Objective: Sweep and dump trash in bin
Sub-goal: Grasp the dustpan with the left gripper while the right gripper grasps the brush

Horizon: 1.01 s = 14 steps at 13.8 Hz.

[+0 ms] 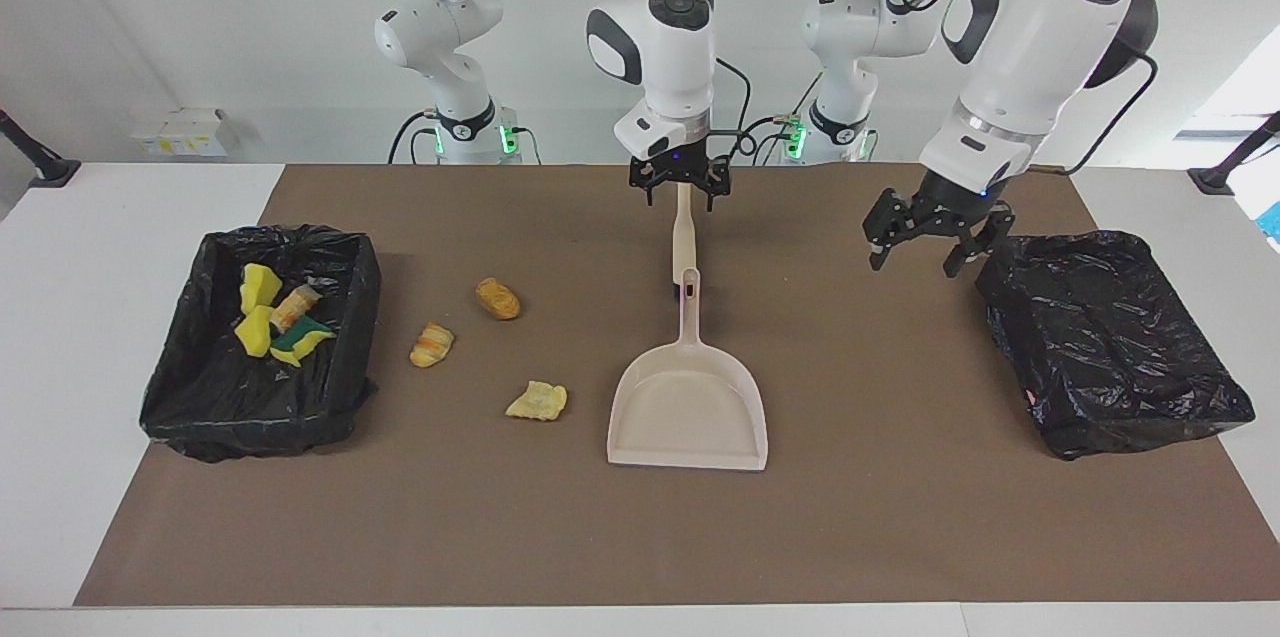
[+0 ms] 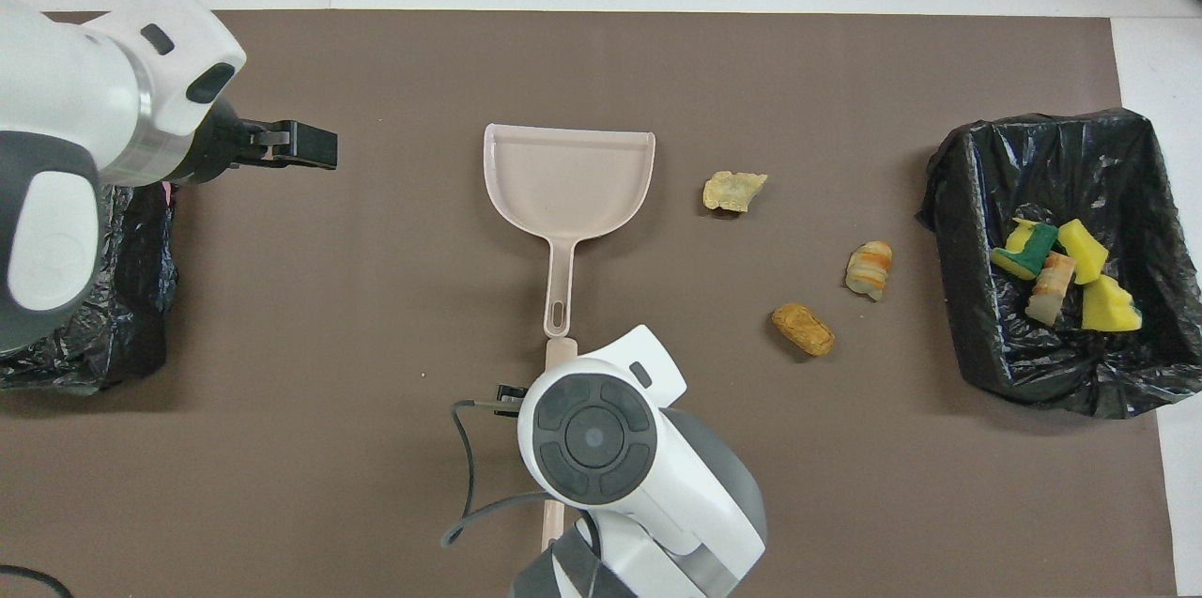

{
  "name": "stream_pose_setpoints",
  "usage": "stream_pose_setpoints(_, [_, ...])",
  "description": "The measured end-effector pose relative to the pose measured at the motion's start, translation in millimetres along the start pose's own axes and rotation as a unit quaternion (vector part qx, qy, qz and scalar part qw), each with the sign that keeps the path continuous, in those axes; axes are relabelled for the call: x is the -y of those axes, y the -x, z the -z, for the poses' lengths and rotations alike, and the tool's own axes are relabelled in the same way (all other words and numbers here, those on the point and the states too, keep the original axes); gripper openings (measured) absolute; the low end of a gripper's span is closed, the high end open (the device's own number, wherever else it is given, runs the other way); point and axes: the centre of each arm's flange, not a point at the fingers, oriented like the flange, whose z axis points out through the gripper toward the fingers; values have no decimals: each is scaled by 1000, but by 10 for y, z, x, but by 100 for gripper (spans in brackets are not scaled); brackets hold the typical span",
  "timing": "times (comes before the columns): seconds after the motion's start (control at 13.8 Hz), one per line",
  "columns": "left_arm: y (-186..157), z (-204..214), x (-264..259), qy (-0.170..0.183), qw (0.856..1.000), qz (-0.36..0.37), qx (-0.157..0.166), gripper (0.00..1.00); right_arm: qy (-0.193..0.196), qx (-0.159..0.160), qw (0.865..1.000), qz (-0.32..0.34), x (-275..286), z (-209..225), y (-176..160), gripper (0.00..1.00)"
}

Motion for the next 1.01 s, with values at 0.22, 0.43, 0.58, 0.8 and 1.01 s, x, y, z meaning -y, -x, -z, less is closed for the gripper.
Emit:
stream_pose_setpoints(0.22, [-133, -294, -507, 23, 1000, 1, -16, 100, -1, 3, 1000, 2, -46, -313, 264, 100])
stream_pose_setpoints(0.43, [-53, -952, -1279, 38, 999, -26, -3, 100, 17, 16, 1000, -3, -21, -548, 528, 100])
stream_pose_setpoints(0.58, [4, -1292, -1495, 38, 999, -36, 15, 100, 25, 20, 999, 2, 26, -695, 683, 97])
stream_pose_setpoints(0.8, [182, -1514, -1760, 35, 997, -58, 40, 100, 39, 27, 999, 17, 51, -860, 858, 93])
stream_pose_setpoints(1.01, [371, -1754, -1871, 27, 995, -69, 66, 100, 46, 31, 998, 19, 43, -941, 892, 81])
